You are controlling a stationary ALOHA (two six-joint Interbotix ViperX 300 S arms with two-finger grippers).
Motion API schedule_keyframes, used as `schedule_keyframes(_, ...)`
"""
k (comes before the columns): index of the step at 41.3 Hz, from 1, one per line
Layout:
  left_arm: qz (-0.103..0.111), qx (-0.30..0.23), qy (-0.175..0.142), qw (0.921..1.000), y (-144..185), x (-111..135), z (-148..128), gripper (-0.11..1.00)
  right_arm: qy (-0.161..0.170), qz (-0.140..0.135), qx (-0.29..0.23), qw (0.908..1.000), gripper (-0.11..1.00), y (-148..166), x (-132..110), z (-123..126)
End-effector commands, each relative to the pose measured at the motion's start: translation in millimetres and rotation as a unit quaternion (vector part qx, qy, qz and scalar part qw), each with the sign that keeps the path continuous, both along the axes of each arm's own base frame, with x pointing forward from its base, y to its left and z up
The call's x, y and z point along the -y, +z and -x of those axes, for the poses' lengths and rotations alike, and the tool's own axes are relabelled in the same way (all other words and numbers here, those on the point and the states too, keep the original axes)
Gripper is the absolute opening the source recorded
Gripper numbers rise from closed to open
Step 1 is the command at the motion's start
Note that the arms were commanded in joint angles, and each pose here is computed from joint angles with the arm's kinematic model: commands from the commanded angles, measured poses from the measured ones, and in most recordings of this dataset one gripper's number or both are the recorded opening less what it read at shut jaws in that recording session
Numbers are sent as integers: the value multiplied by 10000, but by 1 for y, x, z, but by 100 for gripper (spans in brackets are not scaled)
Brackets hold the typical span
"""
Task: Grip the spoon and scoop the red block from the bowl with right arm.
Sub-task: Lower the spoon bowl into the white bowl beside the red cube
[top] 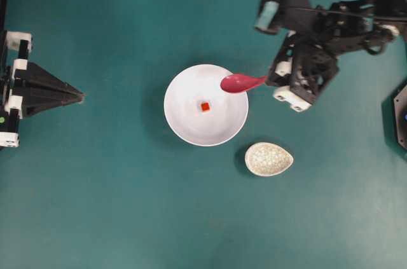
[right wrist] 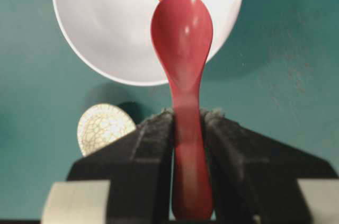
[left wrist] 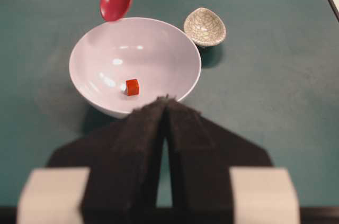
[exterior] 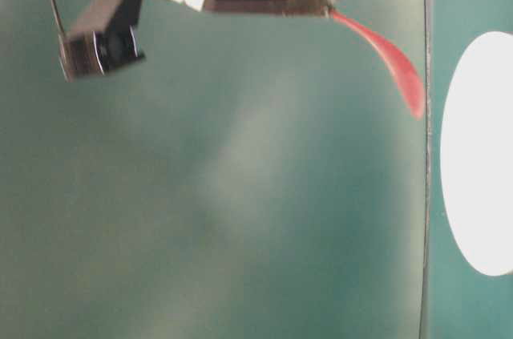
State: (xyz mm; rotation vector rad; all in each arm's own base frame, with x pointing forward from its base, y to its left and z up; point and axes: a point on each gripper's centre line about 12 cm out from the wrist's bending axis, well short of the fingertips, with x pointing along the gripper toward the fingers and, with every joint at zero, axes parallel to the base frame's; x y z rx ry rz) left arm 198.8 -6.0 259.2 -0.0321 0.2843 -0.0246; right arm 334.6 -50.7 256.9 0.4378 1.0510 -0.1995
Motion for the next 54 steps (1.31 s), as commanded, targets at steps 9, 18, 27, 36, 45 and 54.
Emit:
schedule_keyframes(9, -45, -14, 67, 10000, 8, -3, -2, -1, 123, 80, -241, 9996, 24, 2, 6, -28)
schedule_keyframes(18, -46, -176, 230, 9996, 4, -10, -1, -1, 165, 66, -323, 9993, 24, -3, 5, -30)
schedule_keyframes(27, -46, -199, 276, 9994, 4, -11, 0, -1, 215, 66, -338, 9992, 24, -5, 1, -31)
schedule_keyframes(36, -45, -130, 276, 9995, 7, -11, 0, -1, 352, 68, -479, 9982, 24, -16, -5, -36)
schedule_keyframes(45, -60, 38, 272, 9996, 13, -11, 3, -1, 513, 99, -553, 9971, 24, -24, -9, -41)
schedule_keyframes(54, -82, 100, 269, 9996, 16, -11, 6, -1, 538, 100, -629, 9965, 24, -33, -9, -45)
